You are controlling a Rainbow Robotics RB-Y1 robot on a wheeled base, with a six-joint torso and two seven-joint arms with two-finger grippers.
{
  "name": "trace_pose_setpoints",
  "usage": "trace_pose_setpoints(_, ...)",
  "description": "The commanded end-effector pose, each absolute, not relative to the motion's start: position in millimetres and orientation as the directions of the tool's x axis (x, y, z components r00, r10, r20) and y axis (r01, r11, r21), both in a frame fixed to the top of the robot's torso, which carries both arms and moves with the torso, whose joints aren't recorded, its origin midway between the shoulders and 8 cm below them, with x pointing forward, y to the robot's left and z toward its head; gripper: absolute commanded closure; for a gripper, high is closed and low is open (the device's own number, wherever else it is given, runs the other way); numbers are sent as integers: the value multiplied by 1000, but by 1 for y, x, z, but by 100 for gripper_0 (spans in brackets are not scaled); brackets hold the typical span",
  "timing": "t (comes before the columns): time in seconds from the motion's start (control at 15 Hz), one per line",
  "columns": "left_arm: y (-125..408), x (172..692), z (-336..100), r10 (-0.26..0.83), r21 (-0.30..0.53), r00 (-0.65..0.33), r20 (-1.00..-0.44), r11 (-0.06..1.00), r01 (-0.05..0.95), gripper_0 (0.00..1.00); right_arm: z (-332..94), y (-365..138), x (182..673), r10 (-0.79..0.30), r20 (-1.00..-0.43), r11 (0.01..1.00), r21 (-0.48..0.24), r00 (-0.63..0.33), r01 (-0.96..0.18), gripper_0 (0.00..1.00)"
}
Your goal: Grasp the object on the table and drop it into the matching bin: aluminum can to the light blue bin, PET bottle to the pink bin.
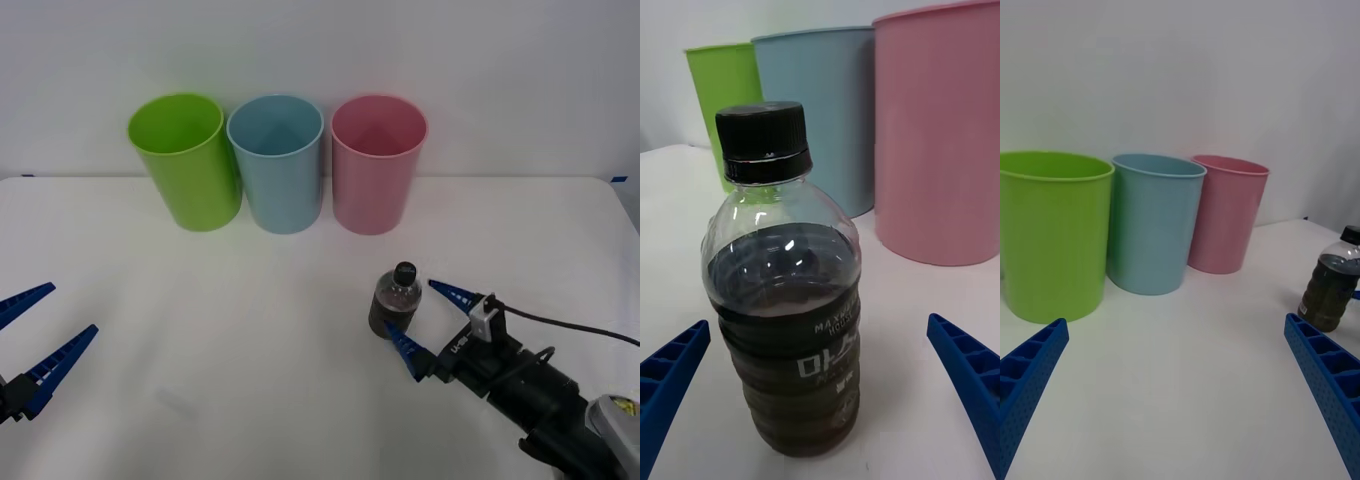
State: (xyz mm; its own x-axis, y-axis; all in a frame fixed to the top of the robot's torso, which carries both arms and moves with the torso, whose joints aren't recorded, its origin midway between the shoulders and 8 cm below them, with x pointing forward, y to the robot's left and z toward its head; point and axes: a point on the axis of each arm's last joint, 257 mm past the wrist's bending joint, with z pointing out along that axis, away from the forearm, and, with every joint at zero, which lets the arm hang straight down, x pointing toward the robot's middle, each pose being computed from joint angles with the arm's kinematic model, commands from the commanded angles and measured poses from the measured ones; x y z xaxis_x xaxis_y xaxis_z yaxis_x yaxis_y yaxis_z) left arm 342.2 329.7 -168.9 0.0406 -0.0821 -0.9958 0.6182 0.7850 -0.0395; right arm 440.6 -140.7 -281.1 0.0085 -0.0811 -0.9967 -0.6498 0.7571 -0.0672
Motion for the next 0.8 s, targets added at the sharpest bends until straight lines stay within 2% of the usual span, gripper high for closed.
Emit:
trace_pose_setpoints(0.07,330,342,-169,-82,-39,41,-996,785,618,0,-282,-131,450,-92,-996,767,-73,3,-637,0)
trace_pose_setpoints(0.8,330,342,-169,-82,-39,41,-996,785,618,0,-281,-99,468,-115,-993,775,-88,-3,-626,0)
